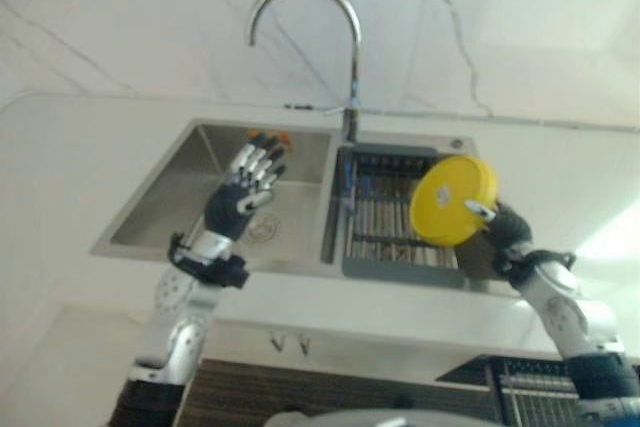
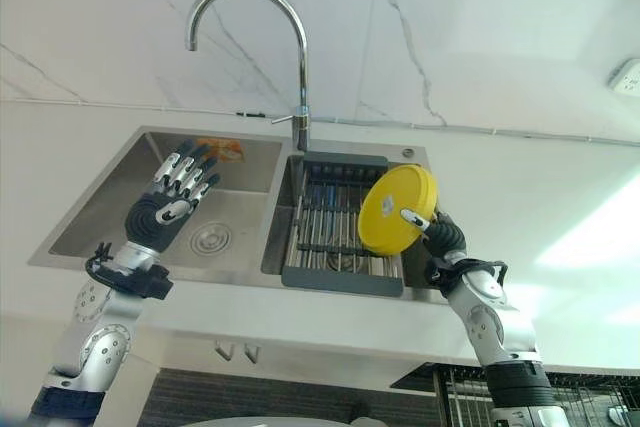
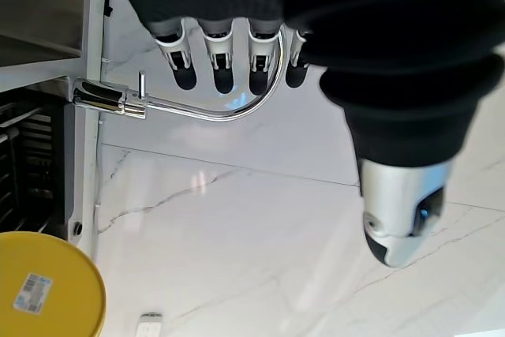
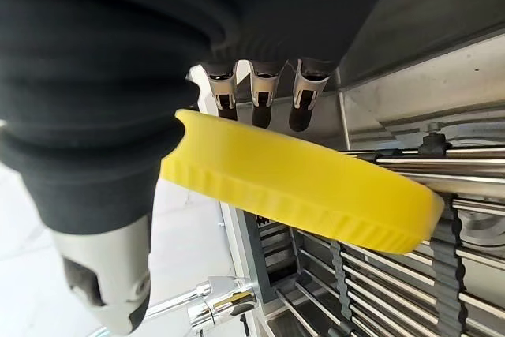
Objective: Place the dishes in the dishwasher.
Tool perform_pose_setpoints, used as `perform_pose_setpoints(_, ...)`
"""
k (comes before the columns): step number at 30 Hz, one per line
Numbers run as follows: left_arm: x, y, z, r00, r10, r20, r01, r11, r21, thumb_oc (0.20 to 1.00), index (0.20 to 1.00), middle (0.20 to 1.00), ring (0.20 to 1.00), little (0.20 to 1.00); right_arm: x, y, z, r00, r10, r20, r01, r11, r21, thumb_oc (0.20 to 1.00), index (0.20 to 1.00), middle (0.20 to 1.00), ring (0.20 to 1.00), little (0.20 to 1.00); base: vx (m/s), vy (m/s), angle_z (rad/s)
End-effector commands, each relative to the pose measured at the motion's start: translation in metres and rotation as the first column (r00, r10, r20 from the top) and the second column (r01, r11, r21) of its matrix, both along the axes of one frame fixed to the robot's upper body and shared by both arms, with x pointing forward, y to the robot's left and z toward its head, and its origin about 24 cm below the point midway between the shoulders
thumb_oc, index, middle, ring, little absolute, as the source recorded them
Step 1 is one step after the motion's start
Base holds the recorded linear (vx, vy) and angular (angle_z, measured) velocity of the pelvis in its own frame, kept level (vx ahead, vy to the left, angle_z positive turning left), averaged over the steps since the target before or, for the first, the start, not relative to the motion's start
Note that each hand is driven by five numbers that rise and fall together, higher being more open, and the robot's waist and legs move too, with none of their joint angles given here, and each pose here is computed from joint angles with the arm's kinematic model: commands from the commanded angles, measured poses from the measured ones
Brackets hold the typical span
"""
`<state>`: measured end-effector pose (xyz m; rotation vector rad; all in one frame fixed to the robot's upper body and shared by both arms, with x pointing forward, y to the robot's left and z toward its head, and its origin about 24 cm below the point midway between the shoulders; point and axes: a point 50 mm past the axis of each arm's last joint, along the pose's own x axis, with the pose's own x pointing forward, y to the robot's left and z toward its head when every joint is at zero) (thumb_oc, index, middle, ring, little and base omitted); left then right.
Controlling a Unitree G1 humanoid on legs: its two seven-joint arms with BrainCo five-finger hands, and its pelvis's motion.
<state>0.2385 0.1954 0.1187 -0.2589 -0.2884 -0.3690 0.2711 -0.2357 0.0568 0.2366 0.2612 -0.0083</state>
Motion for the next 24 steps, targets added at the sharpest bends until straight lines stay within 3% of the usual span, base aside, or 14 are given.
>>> perform_pose_setpoints(1,0.011,-0.005,0.021,0.993,-0.041,0.109,0.036,0.998,0.047,1.000,1.000,1.000,1.000,1.000,0.026,-0.001,0.037,0.989,-0.005,0.147,0.006,1.000,-0.001,1.000,1.000,1.000,1.000,1.000,0.00,0.000,0.00)
perform_pose_setpoints(19,0.019,-0.016,0.021,0.994,-0.063,0.092,0.059,0.997,0.039,1.000,1.000,1.000,1.000,1.000,0.047,-0.005,0.045,0.980,-0.124,0.153,0.122,0.992,0.023,1.000,1.000,1.000,1.000,1.000,0.00,0.000,0.01)
perform_pose_setpoints(21,0.021,-0.020,0.022,0.993,-0.078,0.085,0.075,0.997,0.036,1.000,1.000,1.000,1.000,1.000,0.056,-0.003,0.044,0.980,-0.147,0.132,0.148,0.989,0.001,0.200,0.200,0.200,0.200,0.200,-0.02,0.006,0.05)
perform_pose_setpoints(24,0.025,-0.026,0.022,0.992,-0.099,0.073,0.097,0.995,0.026,1.000,1.000,1.000,1.000,1.000,0.069,-0.004,0.040,0.981,-0.183,0.072,0.186,0.982,-0.037,0.200,0.200,0.200,0.200,0.200,-0.01,0.005,0.01)
